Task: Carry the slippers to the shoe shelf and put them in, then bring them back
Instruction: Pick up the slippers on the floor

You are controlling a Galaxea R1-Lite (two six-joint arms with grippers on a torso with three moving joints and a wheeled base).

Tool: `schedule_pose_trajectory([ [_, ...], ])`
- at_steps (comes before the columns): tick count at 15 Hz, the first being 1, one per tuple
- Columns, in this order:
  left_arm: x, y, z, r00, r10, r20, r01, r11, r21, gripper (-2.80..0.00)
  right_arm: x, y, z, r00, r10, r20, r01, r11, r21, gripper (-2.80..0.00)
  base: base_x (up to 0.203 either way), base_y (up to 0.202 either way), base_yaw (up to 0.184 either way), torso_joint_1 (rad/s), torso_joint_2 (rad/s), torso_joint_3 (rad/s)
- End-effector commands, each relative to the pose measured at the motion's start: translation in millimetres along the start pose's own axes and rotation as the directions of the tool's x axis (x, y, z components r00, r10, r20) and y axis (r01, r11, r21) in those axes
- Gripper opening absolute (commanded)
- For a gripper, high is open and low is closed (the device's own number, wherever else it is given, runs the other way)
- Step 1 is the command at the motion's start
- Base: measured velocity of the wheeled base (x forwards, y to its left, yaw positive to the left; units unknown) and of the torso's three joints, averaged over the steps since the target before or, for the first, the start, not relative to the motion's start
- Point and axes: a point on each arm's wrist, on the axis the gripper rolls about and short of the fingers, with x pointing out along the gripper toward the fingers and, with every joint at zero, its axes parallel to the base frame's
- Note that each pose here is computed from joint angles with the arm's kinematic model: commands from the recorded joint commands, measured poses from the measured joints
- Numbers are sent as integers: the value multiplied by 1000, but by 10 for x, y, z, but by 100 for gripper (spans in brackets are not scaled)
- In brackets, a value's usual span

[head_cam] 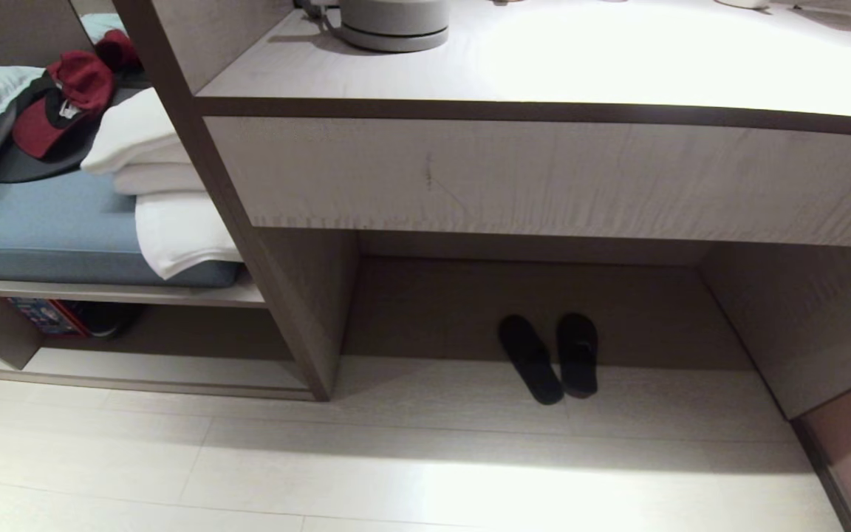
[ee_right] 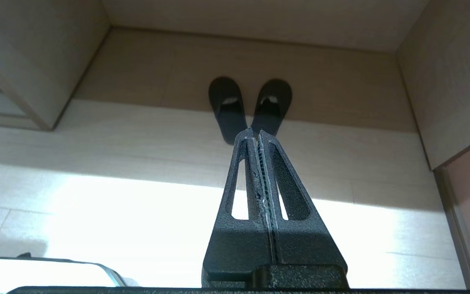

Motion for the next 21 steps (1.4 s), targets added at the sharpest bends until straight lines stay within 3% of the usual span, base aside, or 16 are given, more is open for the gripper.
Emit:
schedule_pose_trajectory([
  [1,0,0,0,1000,1,0,-1,1000,-1,-280,0,0,0,1000,1,0,-1,1000,0,-280,0,0,0,4,6,-193],
  [21,1,0,1,1000,1,-1,-1,1000,-1,-280,0,0,0,1000,1,0,-1,1000,0,-280,0,0,0,2,2,-199],
])
